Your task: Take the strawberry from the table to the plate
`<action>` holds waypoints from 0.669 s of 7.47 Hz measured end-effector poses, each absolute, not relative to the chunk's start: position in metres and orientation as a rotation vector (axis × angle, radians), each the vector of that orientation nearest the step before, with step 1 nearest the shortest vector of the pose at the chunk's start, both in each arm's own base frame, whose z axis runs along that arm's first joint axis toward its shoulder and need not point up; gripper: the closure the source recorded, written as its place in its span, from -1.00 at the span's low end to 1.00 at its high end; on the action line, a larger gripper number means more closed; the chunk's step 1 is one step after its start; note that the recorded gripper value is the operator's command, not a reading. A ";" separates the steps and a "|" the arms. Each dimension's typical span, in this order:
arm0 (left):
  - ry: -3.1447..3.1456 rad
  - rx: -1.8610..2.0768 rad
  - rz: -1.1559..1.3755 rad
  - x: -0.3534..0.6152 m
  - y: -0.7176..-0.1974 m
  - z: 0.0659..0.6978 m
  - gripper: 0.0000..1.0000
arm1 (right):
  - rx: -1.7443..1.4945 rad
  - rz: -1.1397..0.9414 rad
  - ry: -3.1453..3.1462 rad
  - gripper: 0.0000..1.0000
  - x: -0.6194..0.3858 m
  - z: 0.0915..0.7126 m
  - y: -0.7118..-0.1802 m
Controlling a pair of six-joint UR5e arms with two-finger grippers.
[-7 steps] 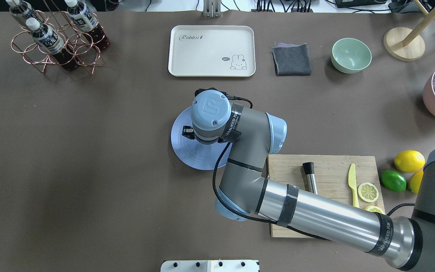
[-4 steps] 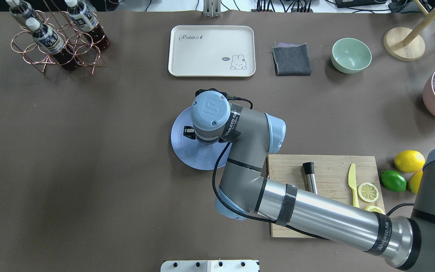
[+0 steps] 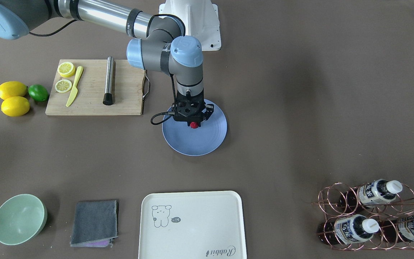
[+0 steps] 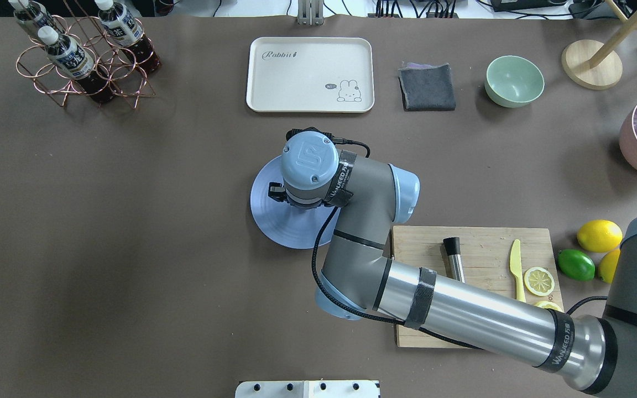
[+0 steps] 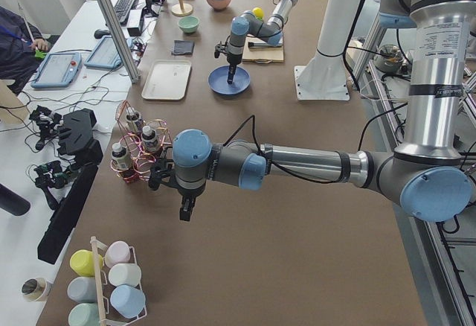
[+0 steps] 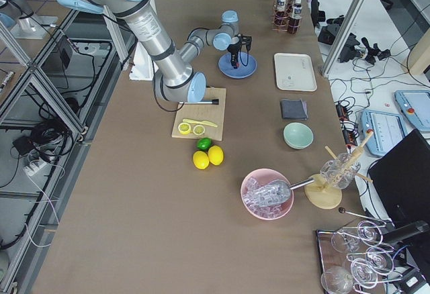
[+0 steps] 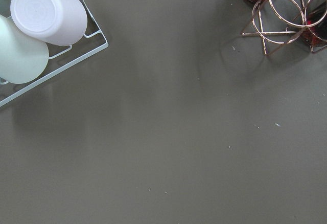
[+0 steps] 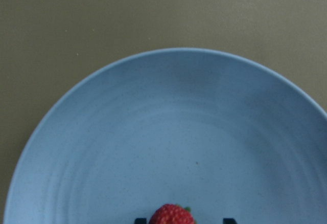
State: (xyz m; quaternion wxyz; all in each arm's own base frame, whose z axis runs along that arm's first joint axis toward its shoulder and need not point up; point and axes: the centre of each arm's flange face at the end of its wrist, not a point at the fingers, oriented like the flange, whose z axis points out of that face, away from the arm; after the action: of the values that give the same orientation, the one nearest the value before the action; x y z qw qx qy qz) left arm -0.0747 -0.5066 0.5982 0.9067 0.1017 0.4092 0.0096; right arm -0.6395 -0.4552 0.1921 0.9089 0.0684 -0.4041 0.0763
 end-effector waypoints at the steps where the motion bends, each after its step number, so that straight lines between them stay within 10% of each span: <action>1: 0.847 0.203 0.016 -0.075 -0.505 0.602 -0.96 | 0.163 0.138 -0.837 -1.00 -0.624 0.189 -0.471; 5: 0.850 0.191 0.010 -0.075 -0.496 0.609 -0.96 | 0.184 0.017 -0.832 -1.00 -0.459 0.257 -0.582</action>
State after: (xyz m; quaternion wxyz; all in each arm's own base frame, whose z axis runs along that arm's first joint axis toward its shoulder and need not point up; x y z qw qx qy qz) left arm -0.0747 -0.4960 0.6094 0.9066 0.0926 0.4116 0.0049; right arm -0.4590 -0.5816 0.2569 0.9106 0.0893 -0.4034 0.0081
